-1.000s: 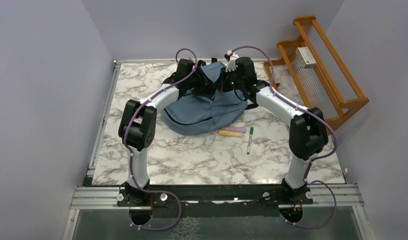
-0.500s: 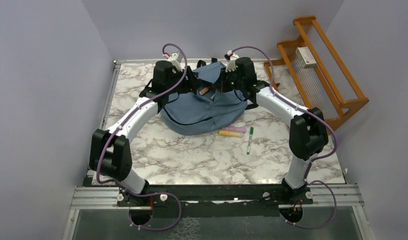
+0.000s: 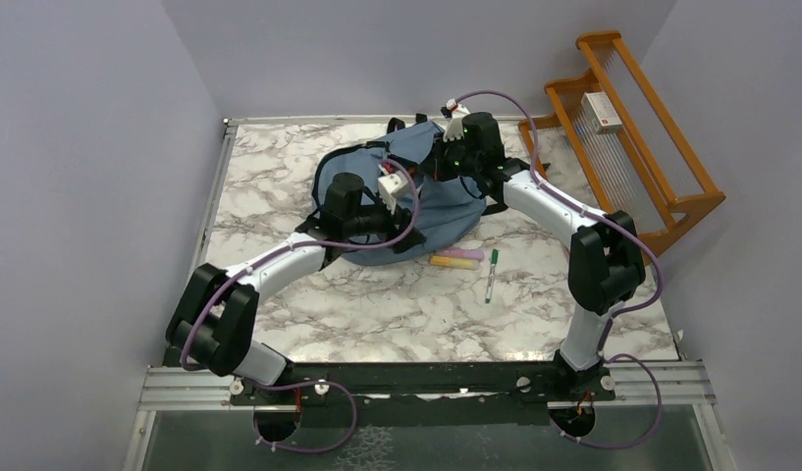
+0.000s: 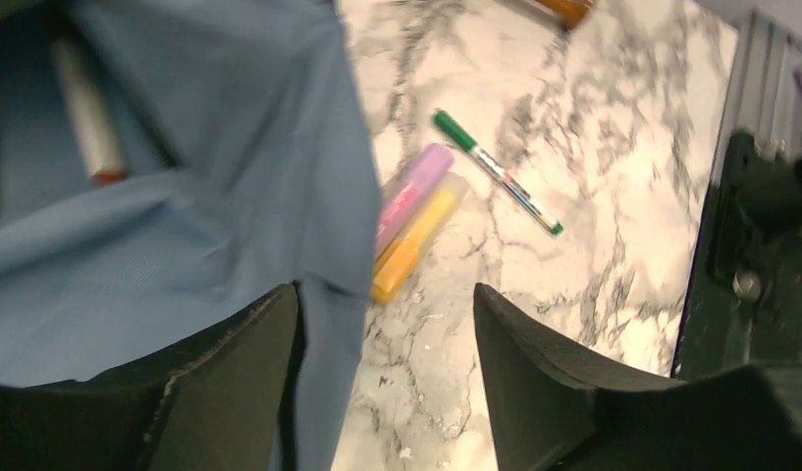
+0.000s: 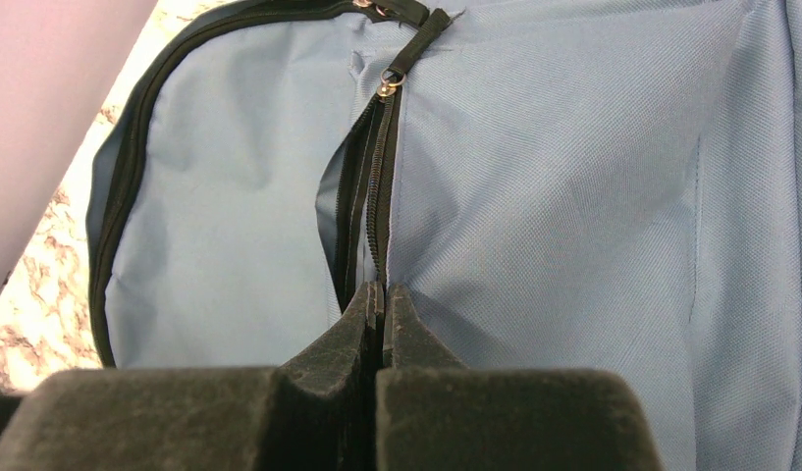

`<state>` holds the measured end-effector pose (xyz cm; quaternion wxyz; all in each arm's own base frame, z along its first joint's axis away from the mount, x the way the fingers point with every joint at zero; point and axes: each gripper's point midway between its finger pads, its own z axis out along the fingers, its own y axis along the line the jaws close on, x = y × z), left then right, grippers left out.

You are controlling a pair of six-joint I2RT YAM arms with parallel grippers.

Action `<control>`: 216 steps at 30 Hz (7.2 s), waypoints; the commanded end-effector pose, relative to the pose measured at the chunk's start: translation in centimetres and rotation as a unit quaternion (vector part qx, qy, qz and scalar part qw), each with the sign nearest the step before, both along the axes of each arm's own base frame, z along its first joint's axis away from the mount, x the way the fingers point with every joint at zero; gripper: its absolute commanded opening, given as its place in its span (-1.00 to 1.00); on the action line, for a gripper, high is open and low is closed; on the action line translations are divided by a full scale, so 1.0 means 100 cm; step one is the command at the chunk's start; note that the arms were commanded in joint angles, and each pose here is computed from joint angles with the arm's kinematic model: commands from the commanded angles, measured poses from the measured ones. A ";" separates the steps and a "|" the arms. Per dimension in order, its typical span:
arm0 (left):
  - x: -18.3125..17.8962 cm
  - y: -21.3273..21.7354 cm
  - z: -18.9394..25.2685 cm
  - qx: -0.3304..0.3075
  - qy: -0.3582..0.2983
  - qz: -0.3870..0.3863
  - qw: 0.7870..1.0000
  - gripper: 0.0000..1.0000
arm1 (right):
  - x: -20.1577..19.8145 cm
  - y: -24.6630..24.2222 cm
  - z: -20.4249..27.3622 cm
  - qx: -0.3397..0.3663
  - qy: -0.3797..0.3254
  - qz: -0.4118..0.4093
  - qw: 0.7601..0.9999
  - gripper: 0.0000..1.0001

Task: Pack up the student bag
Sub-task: Pick up the stationery from the center of the board, then place the stationery in the student bag.

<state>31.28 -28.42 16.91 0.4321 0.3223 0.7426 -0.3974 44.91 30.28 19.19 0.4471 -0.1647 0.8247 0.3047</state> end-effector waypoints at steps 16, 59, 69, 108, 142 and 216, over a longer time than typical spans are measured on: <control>-0.055 -0.087 -0.051 0.068 -0.273 -0.367 0.887 0.43 | -0.003 -0.001 0.020 0.004 -0.022 0.007 1.000 -0.99; -0.026 -0.107 -0.130 0.139 -0.176 -0.395 0.891 0.19 | -0.005 -0.008 0.008 -0.022 -0.019 0.004 1.000 -0.99; -0.040 -0.116 -0.124 0.152 -0.198 -0.399 0.882 0.13 | -0.004 -0.006 0.004 -0.019 -0.015 0.007 1.000 -0.99; -0.046 -0.099 -0.166 0.245 -0.133 -0.361 0.890 -0.02 | -0.006 -0.007 0.000 -0.023 -0.009 0.006 1.000 -0.99; -0.069 -0.116 -0.053 0.171 -0.148 -0.229 0.947 -1.00 | -0.028 -0.022 -0.041 -0.048 0.082 -0.019 0.995 -0.99; 0.162 -0.043 -0.036 -0.147 0.323 0.253 0.900 0.11 | -0.043 -0.014 0.034 0.050 -0.061 0.010 0.997 -0.99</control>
